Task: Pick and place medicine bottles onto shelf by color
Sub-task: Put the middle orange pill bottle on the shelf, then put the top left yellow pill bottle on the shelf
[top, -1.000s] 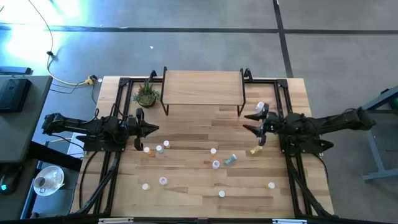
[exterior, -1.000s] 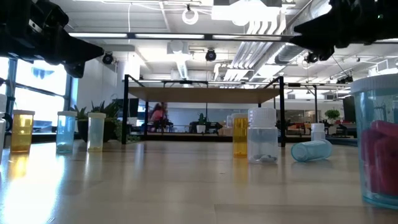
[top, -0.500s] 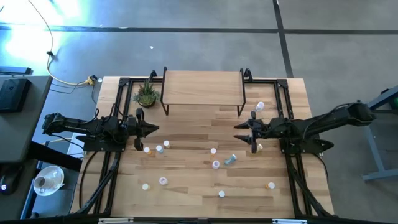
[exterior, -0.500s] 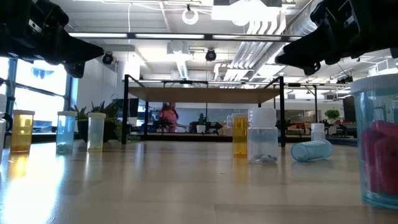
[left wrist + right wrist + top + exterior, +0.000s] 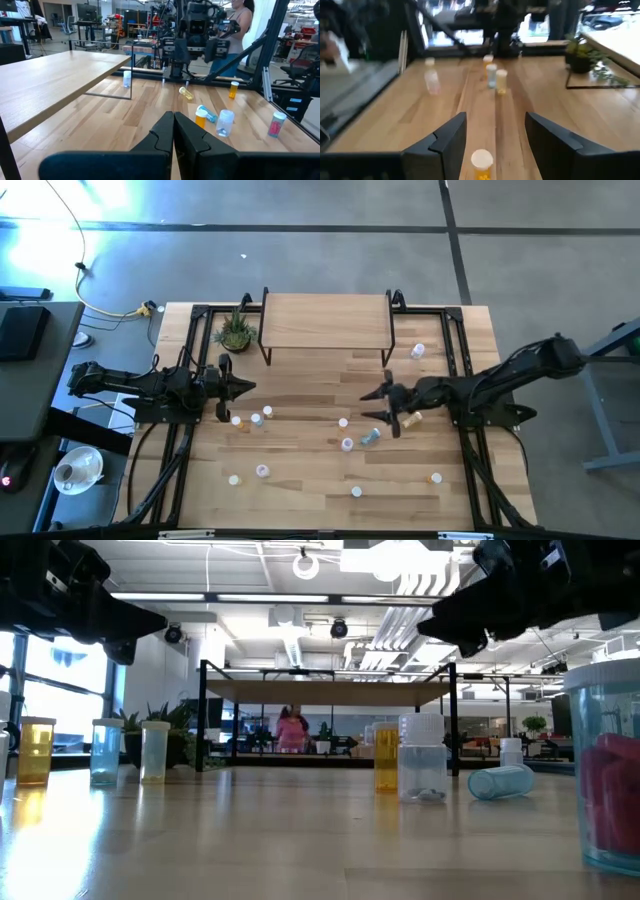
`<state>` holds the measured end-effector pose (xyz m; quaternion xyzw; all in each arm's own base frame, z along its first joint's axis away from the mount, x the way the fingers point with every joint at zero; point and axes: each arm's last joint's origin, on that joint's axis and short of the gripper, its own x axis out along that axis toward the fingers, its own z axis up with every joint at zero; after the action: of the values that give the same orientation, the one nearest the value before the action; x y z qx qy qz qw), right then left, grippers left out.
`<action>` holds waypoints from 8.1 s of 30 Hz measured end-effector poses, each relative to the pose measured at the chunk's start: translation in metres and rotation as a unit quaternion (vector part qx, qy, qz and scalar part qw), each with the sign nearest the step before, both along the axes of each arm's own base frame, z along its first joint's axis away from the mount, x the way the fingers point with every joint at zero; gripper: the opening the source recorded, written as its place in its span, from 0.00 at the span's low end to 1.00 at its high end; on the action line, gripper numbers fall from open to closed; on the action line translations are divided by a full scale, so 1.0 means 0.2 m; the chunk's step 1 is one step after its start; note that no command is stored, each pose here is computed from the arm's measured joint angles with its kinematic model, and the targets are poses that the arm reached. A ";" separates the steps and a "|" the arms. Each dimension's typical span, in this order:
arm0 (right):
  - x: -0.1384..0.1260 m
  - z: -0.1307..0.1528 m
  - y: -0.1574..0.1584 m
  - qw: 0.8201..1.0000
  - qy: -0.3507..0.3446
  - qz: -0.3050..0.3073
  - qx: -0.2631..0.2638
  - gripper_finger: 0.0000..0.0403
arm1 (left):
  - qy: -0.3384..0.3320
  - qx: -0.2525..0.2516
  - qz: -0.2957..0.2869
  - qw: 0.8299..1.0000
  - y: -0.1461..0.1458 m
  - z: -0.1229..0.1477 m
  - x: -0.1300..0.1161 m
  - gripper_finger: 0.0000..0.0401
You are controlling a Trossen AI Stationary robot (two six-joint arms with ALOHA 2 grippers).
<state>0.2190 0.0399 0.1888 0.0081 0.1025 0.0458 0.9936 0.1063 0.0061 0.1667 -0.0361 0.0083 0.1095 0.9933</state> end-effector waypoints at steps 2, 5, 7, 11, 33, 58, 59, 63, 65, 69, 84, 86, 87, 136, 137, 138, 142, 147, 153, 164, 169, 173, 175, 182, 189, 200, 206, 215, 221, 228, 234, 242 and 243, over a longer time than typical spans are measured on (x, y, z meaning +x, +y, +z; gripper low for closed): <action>0.05 0.01 0.02 0.999 0.027 0.011 -0.027 0.48 | 0.000 0.000 0.000 1.000 0.00 0.00 0.00 0.00; 0.12 0.01 0.04 0.996 0.073 0.005 -0.044 0.48 | 0.000 0.000 0.000 1.000 0.00 0.00 0.00 0.00; 0.16 0.00 0.04 0.994 0.098 0.000 -0.050 0.48 | 0.000 0.000 0.000 1.000 0.00 0.00 0.00 0.00; 0.23 -0.02 0.06 0.990 0.130 0.001 -0.057 0.48 | 0.000 0.000 0.000 1.000 0.00 0.00 0.00 0.00; 0.32 -0.15 0.07 0.982 0.188 0.014 -0.010 0.48 | 0.000 0.000 0.000 1.000 0.00 0.00 0.00 0.00; 0.37 -0.29 0.08 0.980 0.199 0.018 -0.007 0.41 | 0.001 0.000 0.000 1.000 0.00 0.00 0.00 0.00; 0.37 -0.29 0.08 0.980 0.199 0.018 -0.007 0.39 | 0.001 0.000 0.000 1.000 0.00 0.00 0.00 0.00; 0.37 -0.29 0.08 0.980 0.199 0.018 -0.007 0.29 | 0.001 0.000 0.000 1.000 0.00 0.00 0.00 0.00; 0.37 -0.29 0.08 0.980 0.199 0.018 -0.008 0.26 | 0.000 0.000 0.000 1.000 0.00 0.00 0.00 0.00; 0.37 -0.29 0.08 0.980 0.199 0.018 -0.008 0.24 | 0.001 0.000 0.000 1.000 0.00 0.00 0.00 0.00; 0.31 0.03 0.06 0.996 0.080 0.007 -0.045 0.25 | 0.001 0.000 0.000 1.000 0.00 0.00 0.00 0.00; 0.28 0.09 0.04 0.996 0.054 -0.010 -0.064 0.25 | 0.001 0.000 0.000 1.000 0.00 0.00 0.00 0.00; 0.27 0.13 0.03 0.996 0.040 -0.022 -0.071 0.25 | 0.001 0.000 0.000 1.000 0.00 0.00 0.00 0.00; 0.07 0.53 -1.19 0.909 0.147 -0.385 0.056 0.25 | 0.016 0.017 0.013 1.000 0.00 -0.01 0.00 0.00; 0.08 0.52 -1.19 0.908 0.153 -0.384 0.058 0.25 | 0.017 0.017 0.013 1.000 0.00 -0.01 0.00 0.00; 0.09 0.50 -1.20 0.907 0.160 -0.384 0.061 0.25 | 0.016 0.017 0.013 1.000 0.00 -0.01 0.00 0.00; 0.09 0.47 -1.20 0.903 0.180 -0.384 0.071 0.25 | 0.016 0.016 0.013 1.000 0.00 -0.01 0.00 0.00; 0.09 0.46 -1.20 0.901 0.189 -0.383 0.073 0.25 | 0.016 0.014 0.013 1.000 0.00 -0.01 0.00 0.00; 0.08 0.46 -1.20 0.900 0.194 -0.383 0.075 0.25 | 0.016 0.014 0.013 1.000 0.00 -0.01 0.00 0.00; 0.08 0.45 -1.19 0.896 0.201 -0.390 0.071 0.35 | 0.015 0.014 0.013 1.000 0.00 -0.01 0.00 0.00; 0.08 0.45 -1.19 0.896 0.202 -0.390 0.068 0.44 | 0.016 0.014 0.015 1.000 0.00 -0.01 0.00 0.00; 0.09 0.45 -1.20 0.897 0.196 -0.390 0.067 0.49 | 0.016 0.014 0.022 1.000 0.01 -0.01 0.00 0.00; 0.09 0.45 -1.20 0.897 0.196 -0.390 0.066 0.49 | 0.016 0.014 0.023 1.000 0.01 -0.01 0.00 0.00; 0.07 0.51 -1.18 0.902 0.172 -0.391 0.058 0.50 | 0.025 0.034 0.023 0.999 0.01 -0.02 0.00 0.10; 0.00 0.64 -1.12 0.911 0.128 -0.391 0.033 0.50 | 0.029 0.035 0.023 0.999 0.01 -0.02 0.00 0.27; -0.07 0.78 -0.94 0.933 0.103 -0.344 0.010 0.50 | 0.006 0.022 0.021 1.000 0.01 0.00 0.00 0.43; -0.13 0.81 -0.83 0.938 0.124 -0.322 0.005 0.50 | -0.036 0.013 0.008 0.999 0.00 0.04 0.00 0.44; -0.16 0.81 -0.71 0.942 0.151 -0.300 -0.008 0.50 | -0.062 0.050 0.011 0.997 0.00 0.17 -0.02 0.44; -0.13 0.81 -0.65 0.942 0.161 -0.293 -0.019 0.50 | -0.042 0.063 0.025 0.997 0.01 0.26 -0.03 0.44; -0.11 0.67 -0.62 0.935 0.155 -0.319 -0.015 0.50 | 0.006 0.047 0.041 0.998 0.01 0.37 -0.02 0.44; -0.10 0.59 -0.58 0.936 0.159 -0.314 0.018 0.50 | 0.071 0.005 0.066 0.995 0.02 0.44 0.01 0.44; -0.07 0.59 -0.50 0.940 0.145 -0.306 0.025 0.50 | 0.157 -0.052 0.078 0.983 0.02 0.49 0.08 0.44; -0.07 0.59 -0.50 0.939 0.145 -0.311 0.022 0.50 | 0.168 -0.058 0.080 0.981 0.02 0.48 0.10 0.44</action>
<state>0.2056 -0.0593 0.3071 0.0675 0.2371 -0.2650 0.9322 0.1255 0.0099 0.2632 -0.0755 0.1786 0.1927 0.9619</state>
